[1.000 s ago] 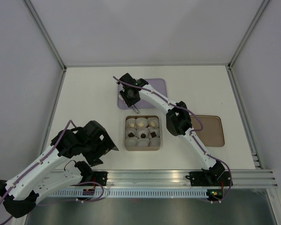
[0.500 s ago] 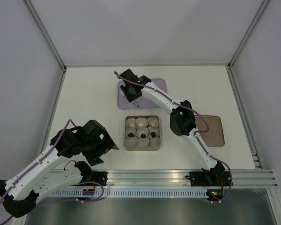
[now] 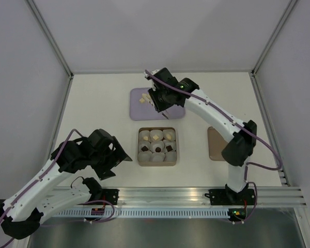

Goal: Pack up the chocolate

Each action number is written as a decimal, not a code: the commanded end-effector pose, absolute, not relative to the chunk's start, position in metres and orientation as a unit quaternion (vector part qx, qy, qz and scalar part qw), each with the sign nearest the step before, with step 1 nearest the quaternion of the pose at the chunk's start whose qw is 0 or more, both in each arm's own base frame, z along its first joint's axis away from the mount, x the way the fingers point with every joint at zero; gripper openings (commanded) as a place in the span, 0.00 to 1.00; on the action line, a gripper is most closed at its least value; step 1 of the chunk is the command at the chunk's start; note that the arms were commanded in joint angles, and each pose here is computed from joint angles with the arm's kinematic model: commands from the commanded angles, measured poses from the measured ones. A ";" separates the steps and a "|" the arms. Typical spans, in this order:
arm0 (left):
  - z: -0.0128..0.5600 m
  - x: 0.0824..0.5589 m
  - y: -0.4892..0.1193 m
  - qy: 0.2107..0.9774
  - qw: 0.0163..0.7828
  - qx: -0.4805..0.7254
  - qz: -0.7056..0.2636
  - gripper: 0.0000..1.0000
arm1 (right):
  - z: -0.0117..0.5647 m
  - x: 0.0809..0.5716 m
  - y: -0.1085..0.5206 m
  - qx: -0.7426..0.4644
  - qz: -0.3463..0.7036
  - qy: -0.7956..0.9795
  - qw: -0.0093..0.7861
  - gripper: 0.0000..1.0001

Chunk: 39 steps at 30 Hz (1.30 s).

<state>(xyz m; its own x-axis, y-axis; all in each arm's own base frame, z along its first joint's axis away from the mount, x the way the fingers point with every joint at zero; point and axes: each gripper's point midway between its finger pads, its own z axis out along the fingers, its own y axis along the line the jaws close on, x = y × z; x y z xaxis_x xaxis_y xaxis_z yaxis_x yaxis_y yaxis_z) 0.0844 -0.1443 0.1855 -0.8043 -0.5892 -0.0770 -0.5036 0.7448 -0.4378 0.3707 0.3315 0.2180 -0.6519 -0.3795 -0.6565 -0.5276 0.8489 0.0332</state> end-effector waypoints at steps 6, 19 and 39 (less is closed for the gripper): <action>0.196 0.082 -0.147 0.930 0.086 -0.300 -0.193 1.00 | 0.221 0.177 0.262 -0.235 0.142 0.938 0.213 0.13; 0.193 0.092 -0.161 0.936 0.082 -0.280 -0.194 1.00 | 0.163 0.114 0.249 -0.252 0.098 0.953 0.134 0.14; 0.195 0.085 -0.155 0.932 0.087 -0.284 -0.207 1.00 | 0.137 0.117 0.246 -0.230 0.046 0.966 0.107 0.17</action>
